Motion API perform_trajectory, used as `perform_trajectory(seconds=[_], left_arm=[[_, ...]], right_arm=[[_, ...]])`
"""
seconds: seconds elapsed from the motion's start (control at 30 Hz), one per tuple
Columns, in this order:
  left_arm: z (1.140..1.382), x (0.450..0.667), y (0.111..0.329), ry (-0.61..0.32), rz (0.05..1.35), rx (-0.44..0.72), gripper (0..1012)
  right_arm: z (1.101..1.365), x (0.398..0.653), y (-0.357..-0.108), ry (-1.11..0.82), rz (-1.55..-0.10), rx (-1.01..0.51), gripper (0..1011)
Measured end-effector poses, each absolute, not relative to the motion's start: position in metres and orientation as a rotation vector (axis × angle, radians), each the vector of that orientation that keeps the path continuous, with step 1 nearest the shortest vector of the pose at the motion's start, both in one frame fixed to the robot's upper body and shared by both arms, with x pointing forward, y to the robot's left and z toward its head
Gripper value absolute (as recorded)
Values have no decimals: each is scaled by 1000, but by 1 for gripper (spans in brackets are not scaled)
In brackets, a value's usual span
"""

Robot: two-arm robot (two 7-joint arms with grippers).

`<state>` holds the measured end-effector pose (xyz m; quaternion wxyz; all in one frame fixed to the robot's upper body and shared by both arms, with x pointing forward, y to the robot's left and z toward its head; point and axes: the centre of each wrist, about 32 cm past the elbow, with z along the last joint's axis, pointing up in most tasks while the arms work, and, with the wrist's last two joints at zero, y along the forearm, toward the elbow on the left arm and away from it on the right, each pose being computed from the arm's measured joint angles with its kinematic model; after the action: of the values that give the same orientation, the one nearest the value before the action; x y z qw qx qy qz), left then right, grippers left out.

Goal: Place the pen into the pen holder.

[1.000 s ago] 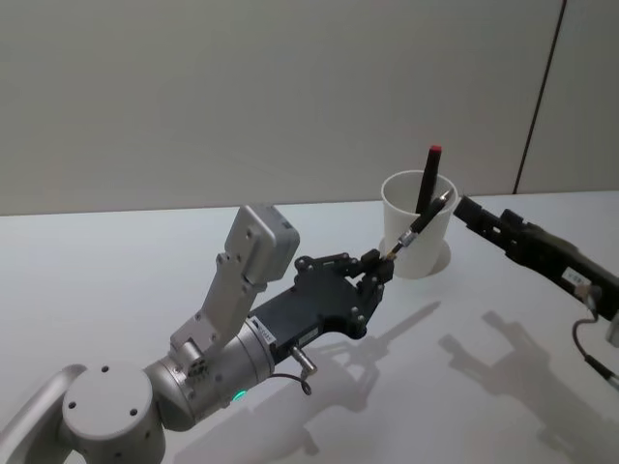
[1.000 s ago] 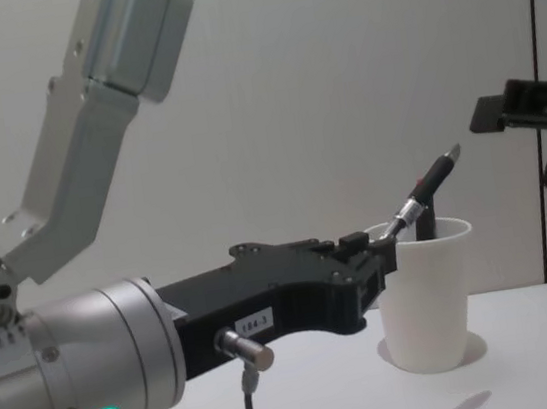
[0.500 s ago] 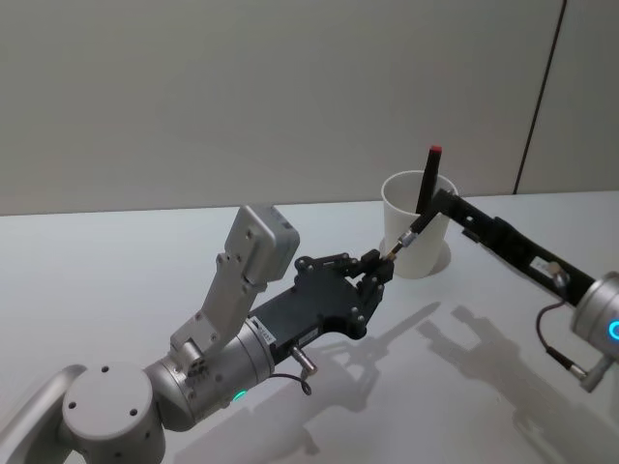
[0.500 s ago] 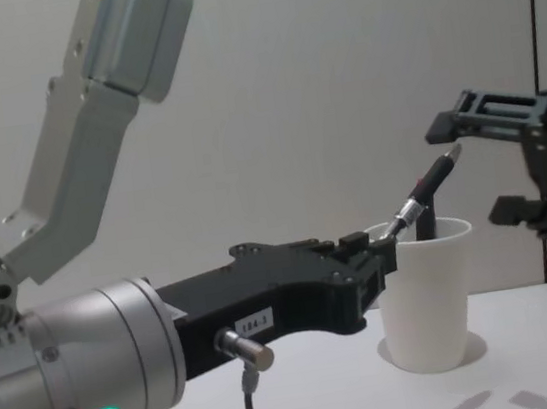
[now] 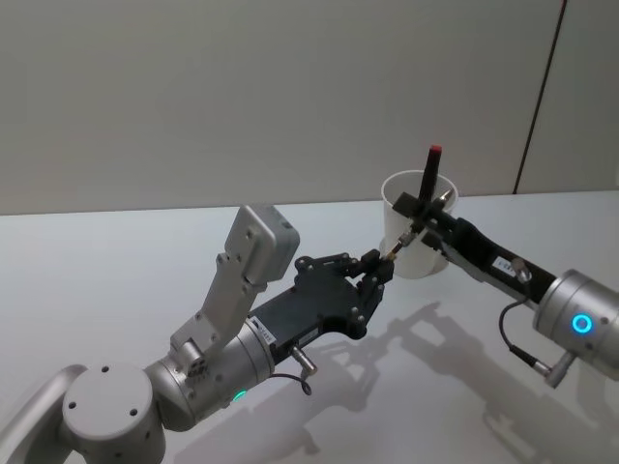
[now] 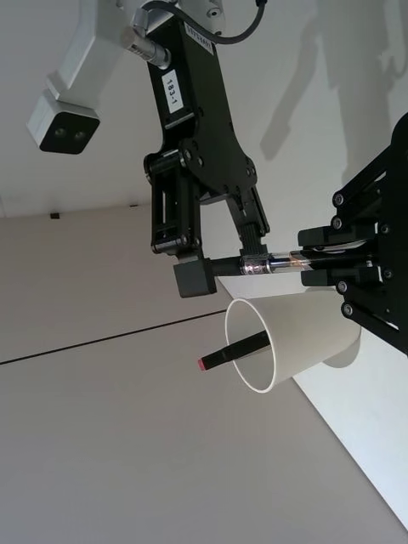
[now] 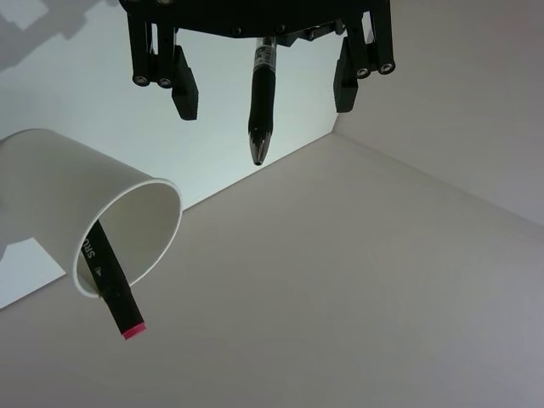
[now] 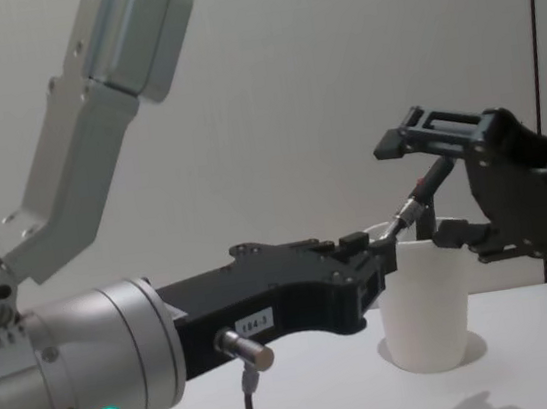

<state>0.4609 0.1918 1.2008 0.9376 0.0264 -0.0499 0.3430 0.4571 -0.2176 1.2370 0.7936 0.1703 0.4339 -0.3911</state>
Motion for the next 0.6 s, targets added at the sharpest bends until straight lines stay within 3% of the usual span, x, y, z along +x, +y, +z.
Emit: perform_trajectory(seconds=[0.6], left_arm=[[1201, 461, 192, -102, 701, 54, 154]], right_arm=[[1231, 463, -207, 909, -827, 401, 1002]])
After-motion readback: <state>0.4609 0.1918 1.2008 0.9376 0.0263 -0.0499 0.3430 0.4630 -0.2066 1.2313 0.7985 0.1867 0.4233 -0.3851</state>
